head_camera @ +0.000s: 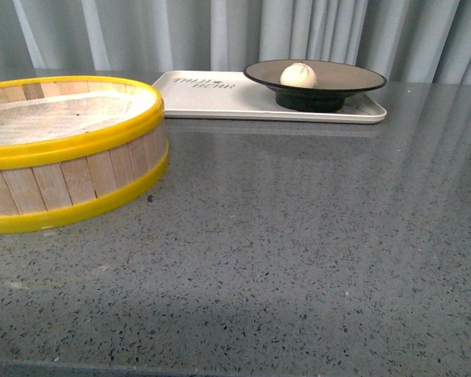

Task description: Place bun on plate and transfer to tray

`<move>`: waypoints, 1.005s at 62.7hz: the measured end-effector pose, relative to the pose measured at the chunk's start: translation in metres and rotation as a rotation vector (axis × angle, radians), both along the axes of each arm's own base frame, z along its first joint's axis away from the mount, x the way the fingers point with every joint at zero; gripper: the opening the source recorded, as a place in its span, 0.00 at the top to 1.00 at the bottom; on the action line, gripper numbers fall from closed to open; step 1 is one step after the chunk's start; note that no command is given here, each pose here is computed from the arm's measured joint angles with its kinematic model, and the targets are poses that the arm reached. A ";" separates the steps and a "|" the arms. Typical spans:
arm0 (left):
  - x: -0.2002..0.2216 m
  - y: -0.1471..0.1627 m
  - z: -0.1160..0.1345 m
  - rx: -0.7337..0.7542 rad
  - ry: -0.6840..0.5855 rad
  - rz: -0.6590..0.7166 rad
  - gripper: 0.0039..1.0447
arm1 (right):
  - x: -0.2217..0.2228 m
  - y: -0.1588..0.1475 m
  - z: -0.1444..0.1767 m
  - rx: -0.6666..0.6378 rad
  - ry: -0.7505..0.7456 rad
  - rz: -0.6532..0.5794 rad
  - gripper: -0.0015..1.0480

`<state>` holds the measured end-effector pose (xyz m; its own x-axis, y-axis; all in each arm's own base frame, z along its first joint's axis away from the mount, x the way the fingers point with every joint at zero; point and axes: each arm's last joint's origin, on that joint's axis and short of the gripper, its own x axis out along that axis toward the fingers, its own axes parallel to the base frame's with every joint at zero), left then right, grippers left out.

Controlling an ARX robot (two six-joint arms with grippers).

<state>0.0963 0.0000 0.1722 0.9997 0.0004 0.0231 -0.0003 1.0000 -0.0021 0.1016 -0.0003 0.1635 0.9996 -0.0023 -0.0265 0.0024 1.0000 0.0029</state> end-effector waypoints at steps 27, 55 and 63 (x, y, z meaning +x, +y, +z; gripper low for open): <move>0.000 0.000 0.000 0.000 0.000 0.000 0.06 | -0.004 0.000 0.002 -0.001 -0.029 0.000 0.74; 0.000 0.000 0.000 0.000 0.000 0.000 0.06 | -0.004 0.000 0.002 0.000 -0.029 0.000 0.09; 0.000 0.000 0.000 0.000 0.000 0.000 0.06 | -0.004 0.000 0.002 -0.001 -0.029 0.000 0.08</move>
